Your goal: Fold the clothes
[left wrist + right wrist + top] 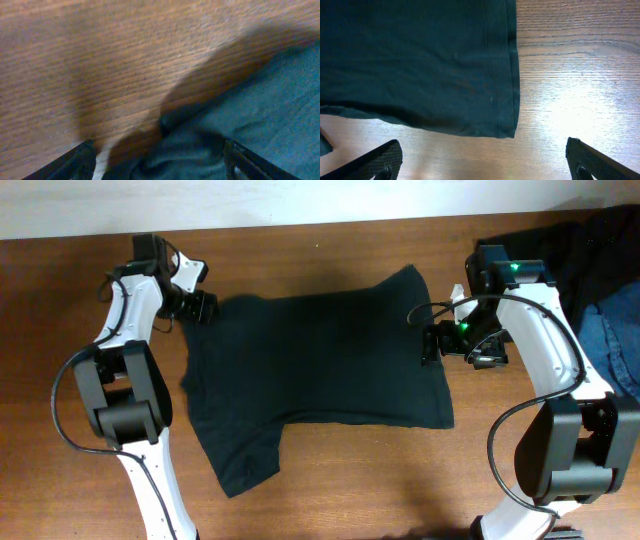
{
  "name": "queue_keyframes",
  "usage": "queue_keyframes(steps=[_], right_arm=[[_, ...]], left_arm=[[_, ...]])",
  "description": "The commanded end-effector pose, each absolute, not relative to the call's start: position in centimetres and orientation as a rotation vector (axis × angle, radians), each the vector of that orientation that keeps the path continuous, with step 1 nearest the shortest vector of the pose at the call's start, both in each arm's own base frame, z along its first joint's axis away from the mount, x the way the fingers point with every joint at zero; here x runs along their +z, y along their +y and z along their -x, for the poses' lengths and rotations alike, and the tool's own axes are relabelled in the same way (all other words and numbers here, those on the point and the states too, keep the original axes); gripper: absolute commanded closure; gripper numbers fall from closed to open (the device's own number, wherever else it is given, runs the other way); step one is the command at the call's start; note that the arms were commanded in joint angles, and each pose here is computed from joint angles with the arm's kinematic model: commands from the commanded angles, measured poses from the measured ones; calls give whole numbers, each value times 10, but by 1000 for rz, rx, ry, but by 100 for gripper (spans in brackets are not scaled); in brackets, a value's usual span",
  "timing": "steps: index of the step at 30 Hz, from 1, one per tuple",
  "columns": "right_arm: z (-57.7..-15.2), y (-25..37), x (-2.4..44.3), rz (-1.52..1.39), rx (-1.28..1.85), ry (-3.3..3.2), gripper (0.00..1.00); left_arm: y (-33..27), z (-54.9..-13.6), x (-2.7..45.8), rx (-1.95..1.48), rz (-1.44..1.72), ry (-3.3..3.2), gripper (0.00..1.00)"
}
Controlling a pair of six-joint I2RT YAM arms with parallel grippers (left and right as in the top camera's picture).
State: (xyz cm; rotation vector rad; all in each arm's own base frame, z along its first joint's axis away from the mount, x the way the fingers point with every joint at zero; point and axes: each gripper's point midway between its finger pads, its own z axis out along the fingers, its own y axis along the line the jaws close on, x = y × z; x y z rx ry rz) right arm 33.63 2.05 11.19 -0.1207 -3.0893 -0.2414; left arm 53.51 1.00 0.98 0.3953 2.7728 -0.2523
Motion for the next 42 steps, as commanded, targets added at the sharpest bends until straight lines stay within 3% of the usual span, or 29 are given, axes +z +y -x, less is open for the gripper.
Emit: queue_keyframes(steps=[1, 6, 9, 14, 20, 25, 35, 42], right_arm=[[-336, 24, 118, 117, -258, -3108, 1], [-336, 24, 118, 117, -257, -3108, 1], [-336, 24, 118, 117, -257, -3108, 1], [-336, 24, 118, 117, -257, -3108, 1], [-336, 24, 118, 117, -257, -3108, 1], [-336, 24, 118, 117, -257, -3108, 1], [-336, 24, 118, 117, -257, -3108, 1], [-336, 24, 118, 117, -258, -3108, 1]], left_arm=[[6, -533, 1, -282, -421, 2780, 19], [3, -530, 0, -290, -428, 2793, 19], [3, -528, 0, -292, -427, 2800, 25], [4, -528, 0, -292, -426, 2800, 45], [4, -529, 0, -291, -426, 2797, 51], [4, -532, 2, -285, -426, 2784, 64], [6, -555, 29, -258, -399, 2712, 99], [5, -551, 29, -268, -387, 2732, 99]])
